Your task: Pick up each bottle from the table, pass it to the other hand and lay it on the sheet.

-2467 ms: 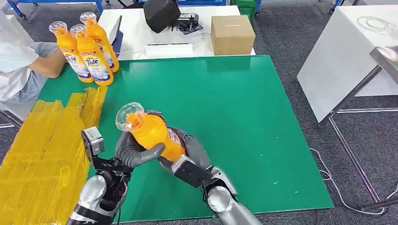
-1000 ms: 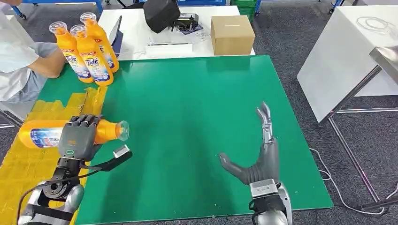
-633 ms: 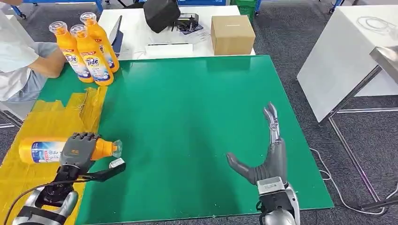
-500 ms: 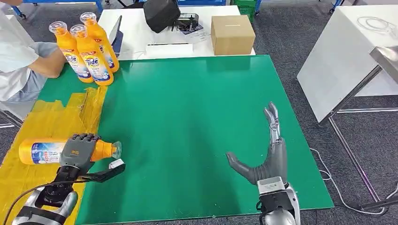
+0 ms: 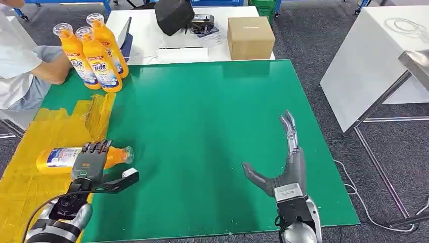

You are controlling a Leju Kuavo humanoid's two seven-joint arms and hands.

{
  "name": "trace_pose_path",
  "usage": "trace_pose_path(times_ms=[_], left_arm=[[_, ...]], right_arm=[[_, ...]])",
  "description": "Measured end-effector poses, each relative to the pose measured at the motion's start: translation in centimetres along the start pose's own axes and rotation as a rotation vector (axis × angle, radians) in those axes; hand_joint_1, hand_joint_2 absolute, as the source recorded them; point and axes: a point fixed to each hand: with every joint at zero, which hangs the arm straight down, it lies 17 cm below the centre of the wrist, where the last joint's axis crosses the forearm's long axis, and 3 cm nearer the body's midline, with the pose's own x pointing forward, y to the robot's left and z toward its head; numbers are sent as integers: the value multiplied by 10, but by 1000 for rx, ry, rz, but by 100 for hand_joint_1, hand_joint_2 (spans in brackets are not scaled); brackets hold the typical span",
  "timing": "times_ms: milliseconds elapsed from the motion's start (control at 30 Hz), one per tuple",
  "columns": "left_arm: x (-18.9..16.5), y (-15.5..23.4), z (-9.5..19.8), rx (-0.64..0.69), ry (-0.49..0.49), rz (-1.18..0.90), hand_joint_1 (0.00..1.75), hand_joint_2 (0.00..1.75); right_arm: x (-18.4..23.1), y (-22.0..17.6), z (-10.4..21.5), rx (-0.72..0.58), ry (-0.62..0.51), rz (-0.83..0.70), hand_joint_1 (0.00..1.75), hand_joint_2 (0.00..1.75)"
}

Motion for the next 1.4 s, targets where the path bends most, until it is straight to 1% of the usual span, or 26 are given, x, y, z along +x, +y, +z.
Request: trace_pose_path(times_ms=[367, 433, 533, 600, 633, 700, 767, 800, 833, 867, 933, 1000, 1067, 1233, 1333, 1400], left_arm=[[5, 9, -1, 49, 17, 95, 0, 175], [8, 18, 0, 97, 12, 128, 0, 175], [14, 66, 5, 307, -8, 263, 0, 175], [18, 102, 18, 466, -47, 410, 0, 175], [18, 126, 25, 551, -59, 486, 0, 175], [22, 144, 34, 606, -78, 601, 0, 175], [35, 162, 48, 615, -154, 861, 0, 175], [40, 177, 56, 635, -204, 1006, 0, 175], [44, 190, 63, 658, -235, 1106, 0, 175], [46, 198, 68, 675, -246, 1148, 0, 175], [50, 211, 76, 704, -271, 1157, 0, 175], [53, 219, 81, 710, -297, 1192, 0, 175], [61, 220, 83, 666, -342, 1268, 0, 175], [110, 204, 89, 438, -463, 1487, 0, 175], [138, 189, 92, 296, -501, 1607, 0, 175], [150, 181, 96, 232, -519, 1671, 0, 175]], right_arm=[[-2, 1, 0, 2, 9, 1, 0, 175], [-3, 1, 1, 1, 10, 1, 0, 175], [-3, 1, 1, -1, 13, -2, 0, 175], [-4, 1, 1, -5, 15, -9, 0, 175], [-5, 0, 1, -8, 15, -11, 0, 175], [-6, 0, 2, -14, 17, -15, 0, 175], [-5, -2, 3, -30, 15, -33, 0, 175], [-5, -2, 4, -33, 17, -46, 0, 175], [-5, -2, 5, -35, 19, -52, 0, 175], [-5, -2, 5, -35, 18, -55, 0, 175], [-4, -1, 5, -37, 16, -61, 0, 175], [-5, -1, 7, -36, 22, -73, 0, 175], [-5, 3, 8, -19, 29, -116, 0, 175], [-8, 11, 19, 5, 67, -219, 0, 175], [-13, 14, 26, 4, 96, -240, 0, 175], [-16, 17, 30, 7, 110, -245, 0, 175]])
